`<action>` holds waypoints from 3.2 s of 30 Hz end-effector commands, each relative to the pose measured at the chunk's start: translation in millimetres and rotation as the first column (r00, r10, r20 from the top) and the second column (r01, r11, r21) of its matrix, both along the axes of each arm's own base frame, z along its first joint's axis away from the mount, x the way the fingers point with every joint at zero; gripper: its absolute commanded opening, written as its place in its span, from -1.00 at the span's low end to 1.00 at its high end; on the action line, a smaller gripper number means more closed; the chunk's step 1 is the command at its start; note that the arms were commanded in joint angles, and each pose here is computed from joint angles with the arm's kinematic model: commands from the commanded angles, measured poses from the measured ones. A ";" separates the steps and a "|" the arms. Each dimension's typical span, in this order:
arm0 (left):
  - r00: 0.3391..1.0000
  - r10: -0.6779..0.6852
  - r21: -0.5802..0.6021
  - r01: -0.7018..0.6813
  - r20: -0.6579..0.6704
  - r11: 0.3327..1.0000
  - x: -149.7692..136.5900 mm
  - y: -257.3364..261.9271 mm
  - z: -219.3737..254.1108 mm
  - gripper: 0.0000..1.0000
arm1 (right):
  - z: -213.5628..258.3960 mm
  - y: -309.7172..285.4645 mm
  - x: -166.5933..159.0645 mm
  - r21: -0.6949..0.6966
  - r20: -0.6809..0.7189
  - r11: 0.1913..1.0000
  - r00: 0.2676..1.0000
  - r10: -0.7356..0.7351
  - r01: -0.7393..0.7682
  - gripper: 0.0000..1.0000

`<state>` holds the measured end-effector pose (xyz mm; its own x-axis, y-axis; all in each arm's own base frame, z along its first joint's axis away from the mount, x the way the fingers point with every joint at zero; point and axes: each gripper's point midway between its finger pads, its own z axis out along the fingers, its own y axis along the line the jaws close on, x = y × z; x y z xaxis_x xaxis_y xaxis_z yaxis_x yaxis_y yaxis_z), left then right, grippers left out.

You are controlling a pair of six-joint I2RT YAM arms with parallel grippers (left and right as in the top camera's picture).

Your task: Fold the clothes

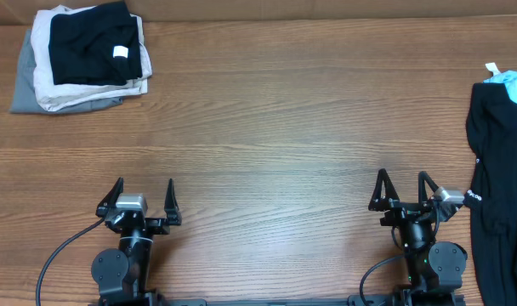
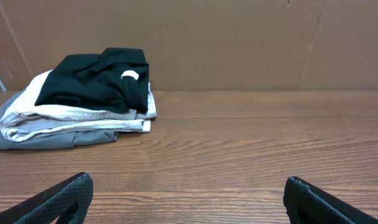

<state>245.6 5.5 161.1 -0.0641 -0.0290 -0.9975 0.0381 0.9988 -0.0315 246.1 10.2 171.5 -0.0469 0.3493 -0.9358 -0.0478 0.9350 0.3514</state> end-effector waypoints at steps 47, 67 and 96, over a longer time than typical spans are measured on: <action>1.000 0.003 0.021 -0.003 0.009 1.000 -0.2 0.5 0.2 1.00 | -1.1 1.8 0.0 0.000 0.006 1.000 1.000 0.007 -0.007 1.00; 1.000 0.003 0.021 -0.003 0.009 1.000 -0.2 0.5 0.2 1.00 | 48.4 56.3 -17.1 0.349 0.180 0.862 0.929 0.323 -0.367 1.00; 1.000 0.003 0.021 -0.003 0.009 1.000 -0.2 0.5 0.2 1.00 | 99.5 -179.0 85.7 -0.459 -0.467 0.728 0.559 -0.686 0.509 1.00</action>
